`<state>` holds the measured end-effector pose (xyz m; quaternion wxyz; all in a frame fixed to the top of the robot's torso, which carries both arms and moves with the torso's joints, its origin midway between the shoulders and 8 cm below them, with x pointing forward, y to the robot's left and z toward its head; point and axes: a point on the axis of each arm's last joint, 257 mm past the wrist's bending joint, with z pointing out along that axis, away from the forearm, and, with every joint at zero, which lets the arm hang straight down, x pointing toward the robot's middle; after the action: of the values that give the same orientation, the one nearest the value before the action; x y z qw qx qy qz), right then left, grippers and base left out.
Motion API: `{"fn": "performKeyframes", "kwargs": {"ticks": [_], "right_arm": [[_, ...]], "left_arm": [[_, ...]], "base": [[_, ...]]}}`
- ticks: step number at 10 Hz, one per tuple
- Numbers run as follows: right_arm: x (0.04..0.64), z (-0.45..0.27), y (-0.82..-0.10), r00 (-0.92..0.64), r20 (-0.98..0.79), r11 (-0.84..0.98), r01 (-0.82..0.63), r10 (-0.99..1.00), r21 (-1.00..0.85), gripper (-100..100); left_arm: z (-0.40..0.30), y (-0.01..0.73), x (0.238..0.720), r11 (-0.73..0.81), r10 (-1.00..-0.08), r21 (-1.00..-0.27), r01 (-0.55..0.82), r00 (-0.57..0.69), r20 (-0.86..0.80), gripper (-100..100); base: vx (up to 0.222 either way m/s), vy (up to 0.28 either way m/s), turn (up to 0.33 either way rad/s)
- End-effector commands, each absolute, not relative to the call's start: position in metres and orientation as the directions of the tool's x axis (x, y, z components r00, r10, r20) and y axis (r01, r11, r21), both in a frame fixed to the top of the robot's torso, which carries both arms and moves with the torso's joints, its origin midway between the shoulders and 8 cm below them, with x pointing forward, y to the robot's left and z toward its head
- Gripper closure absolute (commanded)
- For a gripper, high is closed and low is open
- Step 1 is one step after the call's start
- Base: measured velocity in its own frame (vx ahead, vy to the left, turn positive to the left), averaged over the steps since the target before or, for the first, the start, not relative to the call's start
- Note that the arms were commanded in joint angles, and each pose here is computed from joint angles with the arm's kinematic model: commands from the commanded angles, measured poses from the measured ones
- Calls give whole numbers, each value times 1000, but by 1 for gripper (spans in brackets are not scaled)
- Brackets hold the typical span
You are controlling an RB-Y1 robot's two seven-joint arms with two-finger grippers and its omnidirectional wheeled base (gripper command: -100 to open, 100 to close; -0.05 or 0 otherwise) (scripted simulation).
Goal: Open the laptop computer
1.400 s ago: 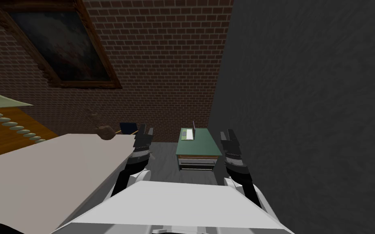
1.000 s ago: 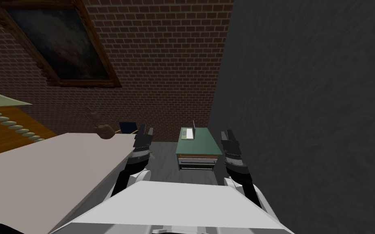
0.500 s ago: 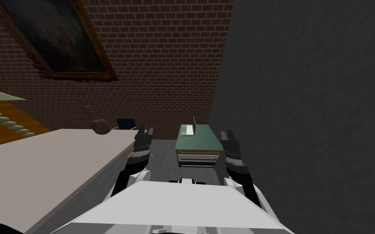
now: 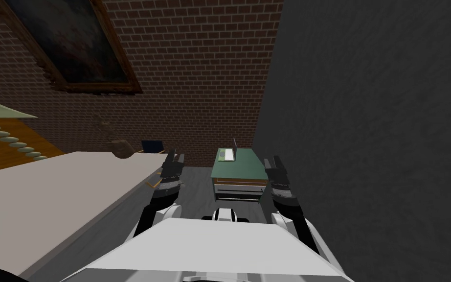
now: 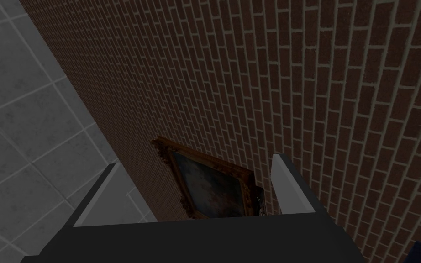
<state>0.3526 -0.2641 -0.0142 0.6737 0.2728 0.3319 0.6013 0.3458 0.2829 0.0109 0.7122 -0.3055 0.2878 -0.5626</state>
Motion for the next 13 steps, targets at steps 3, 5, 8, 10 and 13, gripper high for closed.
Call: {"fn": "performKeyframes", "kwargs": {"ticks": [3,5,8,10,13], "right_arm": [[377,-28,-283,-50,44,-65,-596,998,801,-100],[391,-35,-296,-90,140,-166,-573,986,803,-100],[406,-43,-309,-131,251,-281,-545,959,790,-100],[414,-46,-317,-156,324,-356,-528,933,771,-100],[430,-54,-333,-190,452,-483,-496,872,722,-100]], "left_arm": [[11,283,346,180,-977,-759,626,201,-66,0],[11,283,346,180,-977,-759,626,201,-66,0],[11,283,346,180,-977,-759,626,201,-66,0],[11,283,346,180,-977,-759,626,201,-66,0],[11,283,346,180,-977,-759,626,201,-66,0]], "base": [[28,-2,62],[29,-4,63],[21,-4,60],[19,-2,38],[23,-5,59]]}}
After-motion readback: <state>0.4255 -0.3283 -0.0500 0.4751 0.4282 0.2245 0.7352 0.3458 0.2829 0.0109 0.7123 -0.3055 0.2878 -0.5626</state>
